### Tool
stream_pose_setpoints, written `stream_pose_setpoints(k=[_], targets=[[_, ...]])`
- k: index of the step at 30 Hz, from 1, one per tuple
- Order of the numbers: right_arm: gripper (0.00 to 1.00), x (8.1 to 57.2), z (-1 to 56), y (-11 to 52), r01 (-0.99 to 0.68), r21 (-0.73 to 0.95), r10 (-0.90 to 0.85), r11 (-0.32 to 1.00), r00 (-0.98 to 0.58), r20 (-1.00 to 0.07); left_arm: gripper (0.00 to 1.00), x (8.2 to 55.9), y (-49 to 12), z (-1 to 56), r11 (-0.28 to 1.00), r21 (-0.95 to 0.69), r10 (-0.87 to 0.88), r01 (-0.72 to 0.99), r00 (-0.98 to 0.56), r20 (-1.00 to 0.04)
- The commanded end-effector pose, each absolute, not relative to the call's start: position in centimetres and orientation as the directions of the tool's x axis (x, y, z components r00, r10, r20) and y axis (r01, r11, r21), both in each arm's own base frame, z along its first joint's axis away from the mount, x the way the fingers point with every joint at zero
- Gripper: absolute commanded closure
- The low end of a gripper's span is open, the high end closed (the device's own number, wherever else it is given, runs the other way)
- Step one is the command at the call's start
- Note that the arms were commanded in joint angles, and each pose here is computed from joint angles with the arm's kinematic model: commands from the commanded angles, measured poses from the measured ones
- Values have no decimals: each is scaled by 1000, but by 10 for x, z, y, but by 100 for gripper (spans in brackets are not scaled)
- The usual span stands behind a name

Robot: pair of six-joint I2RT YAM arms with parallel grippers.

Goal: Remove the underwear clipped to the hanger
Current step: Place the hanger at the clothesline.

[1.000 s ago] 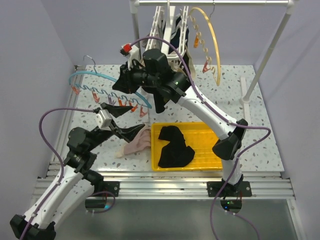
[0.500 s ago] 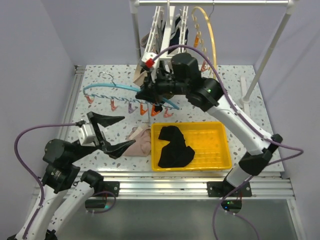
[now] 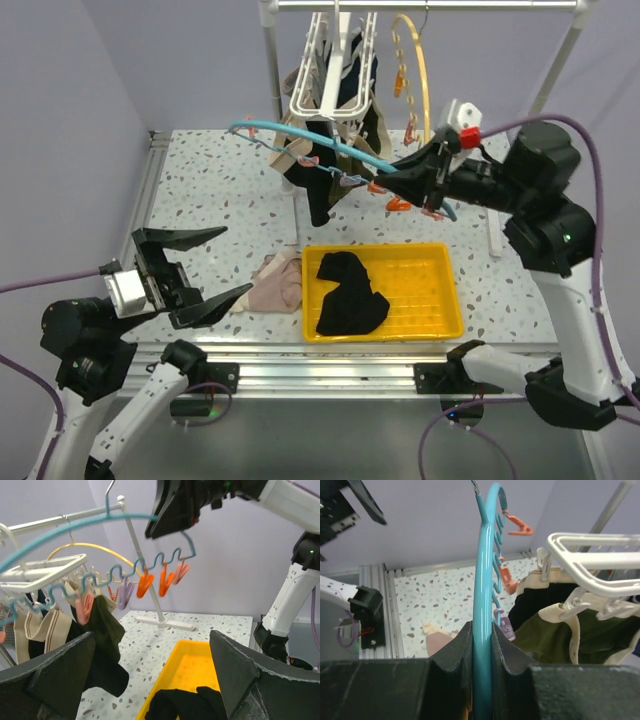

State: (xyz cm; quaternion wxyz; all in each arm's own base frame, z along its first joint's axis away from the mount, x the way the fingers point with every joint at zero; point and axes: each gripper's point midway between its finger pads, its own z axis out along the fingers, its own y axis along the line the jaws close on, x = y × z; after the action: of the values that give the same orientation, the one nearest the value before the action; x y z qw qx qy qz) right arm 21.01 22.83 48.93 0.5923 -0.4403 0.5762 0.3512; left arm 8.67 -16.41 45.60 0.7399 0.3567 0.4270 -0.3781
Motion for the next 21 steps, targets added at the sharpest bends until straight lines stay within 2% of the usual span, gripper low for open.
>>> stream_pose_setpoints(k=[1,5,8,11,15,21], targets=[[100,173,551,208,-914,-204,50,352,236,-970,0,104,-172,446,464,202,-240,863,342,-909],[100,152,591,189,-893,-215,144,396,292,-946,0,121,-178,439,474,195,-237,859,337,-911],[100,156,605,171,-842,-194,156,503,310,-938,0,134,-179,434,500,189,-228,845,338,-913],[100,167,609,146,-737,-196,115,646,348,-931,0,149,-178,425,542,171,-209,823,328,-921],[100,170,611,116,-601,-201,63,774,389,-919,0,164,-174,409,592,146,-183,792,309,-933],[100,156,624,82,-426,-171,39,888,441,-897,0,180,-172,386,633,119,-164,765,283,-945]])
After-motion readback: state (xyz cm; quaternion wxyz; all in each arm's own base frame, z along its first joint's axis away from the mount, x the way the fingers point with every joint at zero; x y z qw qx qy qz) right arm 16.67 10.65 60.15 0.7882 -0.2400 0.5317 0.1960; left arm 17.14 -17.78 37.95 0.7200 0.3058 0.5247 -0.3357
